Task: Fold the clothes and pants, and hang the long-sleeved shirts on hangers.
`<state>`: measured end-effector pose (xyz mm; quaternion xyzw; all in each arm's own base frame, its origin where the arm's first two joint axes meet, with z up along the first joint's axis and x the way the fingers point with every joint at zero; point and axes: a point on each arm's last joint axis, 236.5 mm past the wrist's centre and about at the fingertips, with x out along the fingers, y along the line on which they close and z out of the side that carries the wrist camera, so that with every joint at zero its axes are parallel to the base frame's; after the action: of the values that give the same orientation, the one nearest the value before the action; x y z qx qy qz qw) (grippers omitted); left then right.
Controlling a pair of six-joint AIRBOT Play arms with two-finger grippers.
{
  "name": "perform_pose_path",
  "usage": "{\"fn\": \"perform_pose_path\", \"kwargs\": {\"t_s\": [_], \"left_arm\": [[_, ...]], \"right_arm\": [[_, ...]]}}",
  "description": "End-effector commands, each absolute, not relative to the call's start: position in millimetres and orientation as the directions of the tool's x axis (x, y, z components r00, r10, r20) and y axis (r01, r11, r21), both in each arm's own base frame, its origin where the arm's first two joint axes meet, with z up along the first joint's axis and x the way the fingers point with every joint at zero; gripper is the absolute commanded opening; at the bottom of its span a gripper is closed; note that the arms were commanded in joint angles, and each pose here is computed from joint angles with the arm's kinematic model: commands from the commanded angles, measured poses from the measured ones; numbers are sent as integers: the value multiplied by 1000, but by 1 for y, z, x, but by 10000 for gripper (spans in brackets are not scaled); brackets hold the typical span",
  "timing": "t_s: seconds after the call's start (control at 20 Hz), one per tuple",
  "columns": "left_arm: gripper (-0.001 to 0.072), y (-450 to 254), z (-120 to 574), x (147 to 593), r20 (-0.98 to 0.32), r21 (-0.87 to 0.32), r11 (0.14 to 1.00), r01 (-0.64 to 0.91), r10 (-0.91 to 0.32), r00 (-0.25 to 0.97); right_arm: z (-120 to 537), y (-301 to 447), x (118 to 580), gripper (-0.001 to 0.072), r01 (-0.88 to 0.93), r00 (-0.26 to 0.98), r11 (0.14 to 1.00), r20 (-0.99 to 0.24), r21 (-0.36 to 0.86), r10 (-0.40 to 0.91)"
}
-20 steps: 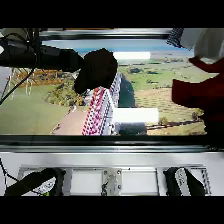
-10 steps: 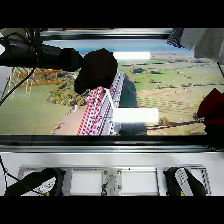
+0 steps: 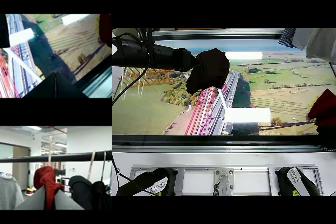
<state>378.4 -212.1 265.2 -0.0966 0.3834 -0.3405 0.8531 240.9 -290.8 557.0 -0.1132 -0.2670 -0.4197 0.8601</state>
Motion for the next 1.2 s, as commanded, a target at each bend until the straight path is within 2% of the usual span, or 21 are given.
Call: {"fn": "perform_pose_path", "kwargs": {"t_s": [0.0,0.4,1.1,1.15], "left_arm": [[18,-212,265,378,-589,-426,749,507,-655,473],[18,-212,265,378,-589,-426,749,507,-655,474],[18,-212,265,378,-589,-426,750,507,-655,473],[18,-212,265,378,-589,-426,750,507,-655,473]], "right_arm": [[559,-312,238,21,811,472,584,552,35,-687],[548,-350,214,21,862,407,504,528,47,-746],[523,-366,216,41,867,410,494,482,58,-775],[521,-367,216,69,867,411,494,478,57,-776]]}}
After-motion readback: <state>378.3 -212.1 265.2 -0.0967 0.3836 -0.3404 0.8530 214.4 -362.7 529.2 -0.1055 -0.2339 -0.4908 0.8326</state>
